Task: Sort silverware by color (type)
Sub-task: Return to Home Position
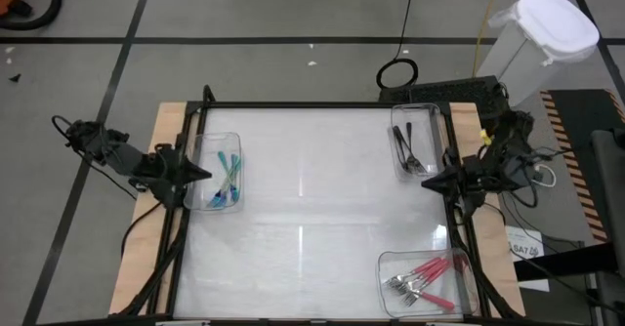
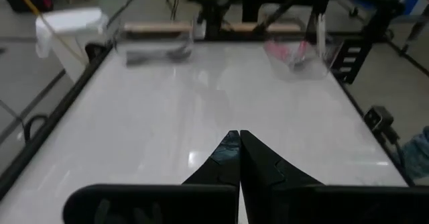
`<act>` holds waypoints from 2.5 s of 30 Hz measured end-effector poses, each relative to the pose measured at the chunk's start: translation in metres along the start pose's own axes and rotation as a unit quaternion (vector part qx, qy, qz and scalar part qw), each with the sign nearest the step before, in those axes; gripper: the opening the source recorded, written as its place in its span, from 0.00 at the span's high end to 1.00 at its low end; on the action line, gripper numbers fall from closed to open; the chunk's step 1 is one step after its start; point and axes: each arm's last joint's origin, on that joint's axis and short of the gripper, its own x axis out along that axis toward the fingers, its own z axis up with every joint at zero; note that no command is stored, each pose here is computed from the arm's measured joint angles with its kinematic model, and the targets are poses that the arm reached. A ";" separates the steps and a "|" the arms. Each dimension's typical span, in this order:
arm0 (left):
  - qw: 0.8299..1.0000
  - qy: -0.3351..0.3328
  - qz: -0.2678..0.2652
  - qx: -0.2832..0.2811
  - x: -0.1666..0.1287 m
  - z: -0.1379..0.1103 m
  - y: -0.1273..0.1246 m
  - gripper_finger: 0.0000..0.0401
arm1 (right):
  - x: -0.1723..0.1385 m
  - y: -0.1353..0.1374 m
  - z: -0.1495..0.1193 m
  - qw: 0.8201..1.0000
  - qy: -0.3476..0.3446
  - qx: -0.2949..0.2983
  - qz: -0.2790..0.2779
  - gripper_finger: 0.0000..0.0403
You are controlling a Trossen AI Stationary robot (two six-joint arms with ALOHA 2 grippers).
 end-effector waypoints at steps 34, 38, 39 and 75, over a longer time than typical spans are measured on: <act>0.990 -0.129 -0.039 -0.041 0.072 -0.101 -0.009 1.00 | 0.028 -0.003 -0.107 0.992 -0.069 0.104 0.036 1.00; 0.987 -0.146 -0.053 -0.046 0.080 -0.115 -0.008 1.00 | 0.030 -0.006 -0.107 0.991 -0.074 0.106 0.019 1.00; 0.985 -0.155 -0.056 -0.048 0.081 -0.116 -0.007 1.00 | 0.031 -0.007 -0.107 0.991 -0.076 0.105 0.014 1.00; 0.981 -0.185 0.033 -0.045 0.102 -0.136 0.027 1.00 | 0.051 -0.034 -0.105 0.998 -0.052 0.035 0.015 1.00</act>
